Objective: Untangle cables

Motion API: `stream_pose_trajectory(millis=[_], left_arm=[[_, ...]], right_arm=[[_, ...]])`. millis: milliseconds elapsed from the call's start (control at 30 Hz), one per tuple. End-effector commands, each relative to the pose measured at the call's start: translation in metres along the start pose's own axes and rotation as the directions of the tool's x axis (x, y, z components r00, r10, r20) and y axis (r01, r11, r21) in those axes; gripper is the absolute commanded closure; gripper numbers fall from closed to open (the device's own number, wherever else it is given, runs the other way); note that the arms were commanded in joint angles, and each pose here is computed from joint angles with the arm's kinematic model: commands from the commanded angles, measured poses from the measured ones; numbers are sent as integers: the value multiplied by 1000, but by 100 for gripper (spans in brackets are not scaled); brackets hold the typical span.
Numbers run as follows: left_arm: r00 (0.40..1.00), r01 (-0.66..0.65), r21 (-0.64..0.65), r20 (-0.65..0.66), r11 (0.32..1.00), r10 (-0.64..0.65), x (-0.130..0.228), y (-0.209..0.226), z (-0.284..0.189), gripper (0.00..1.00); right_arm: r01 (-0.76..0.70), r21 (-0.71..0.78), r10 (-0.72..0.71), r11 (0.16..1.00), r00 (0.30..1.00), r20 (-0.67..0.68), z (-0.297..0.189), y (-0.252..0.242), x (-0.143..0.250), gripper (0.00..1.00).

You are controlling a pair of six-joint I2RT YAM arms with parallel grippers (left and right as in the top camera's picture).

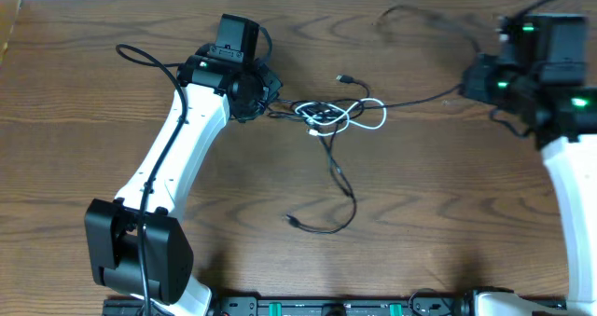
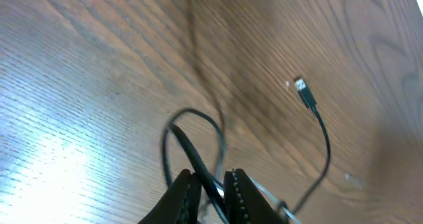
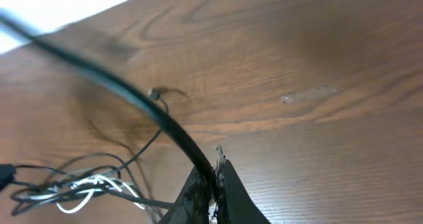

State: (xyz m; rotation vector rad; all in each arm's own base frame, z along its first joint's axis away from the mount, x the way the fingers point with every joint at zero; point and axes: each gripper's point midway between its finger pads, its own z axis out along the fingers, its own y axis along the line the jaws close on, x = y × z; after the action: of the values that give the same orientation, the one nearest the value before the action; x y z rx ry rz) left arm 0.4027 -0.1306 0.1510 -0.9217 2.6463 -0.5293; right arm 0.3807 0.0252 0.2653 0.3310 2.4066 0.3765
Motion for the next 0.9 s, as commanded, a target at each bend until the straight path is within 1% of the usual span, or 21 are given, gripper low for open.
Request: stream_pose_trajectory(millis=[0,67,200,267,433,533,600,700,767,800,867], left_arm=[[999,-3,-32,50,999,5,-10,6,-2,75],[999,-3,-32,51,999,5,-11,6,-2,68],[999,-4,-31,51,1000,5,-11,5,-2,60],[999,-5,-31,51,1000,6,-11,5,-2,57],[987,-161,8,12,987,161,-3,-3,-1,55],[975,-224,16,3,975,223,2,-6,-1,52],[967,-256,20,-2,967,256,7,-9,0,51],[952,-305,30,-10,952,305,18,-17,1,50],[941,-338,46,-8,940,339,25,-24,2,50],[937,-349,55,-5,936,350,28,-29,3,50],[928,-372,75,3,925,372,35,-38,3,50]], right_arm=[[9,-93,-9,996,1000,3,-15,-2,-5,99],[7,-89,-10,996,1000,-28,-12,-7,0,99],[9,-74,-18,997,993,-117,2,-11,17,99],[11,-72,-23,997,987,-159,10,-12,25,99],[20,-75,-39,997,965,-259,35,-10,43,99],[14,-66,-33,998,956,-292,47,-12,49,99],[15,-23,-21,1000,955,-297,52,-22,49,99],[-5,103,35,995,957,-289,60,-48,46,99],[-4,177,55,984,956,-288,64,-66,46,98],[-3,197,62,980,954,-293,66,-71,47,95],[-8,212,76,977,946,-316,72,-77,51,82]])
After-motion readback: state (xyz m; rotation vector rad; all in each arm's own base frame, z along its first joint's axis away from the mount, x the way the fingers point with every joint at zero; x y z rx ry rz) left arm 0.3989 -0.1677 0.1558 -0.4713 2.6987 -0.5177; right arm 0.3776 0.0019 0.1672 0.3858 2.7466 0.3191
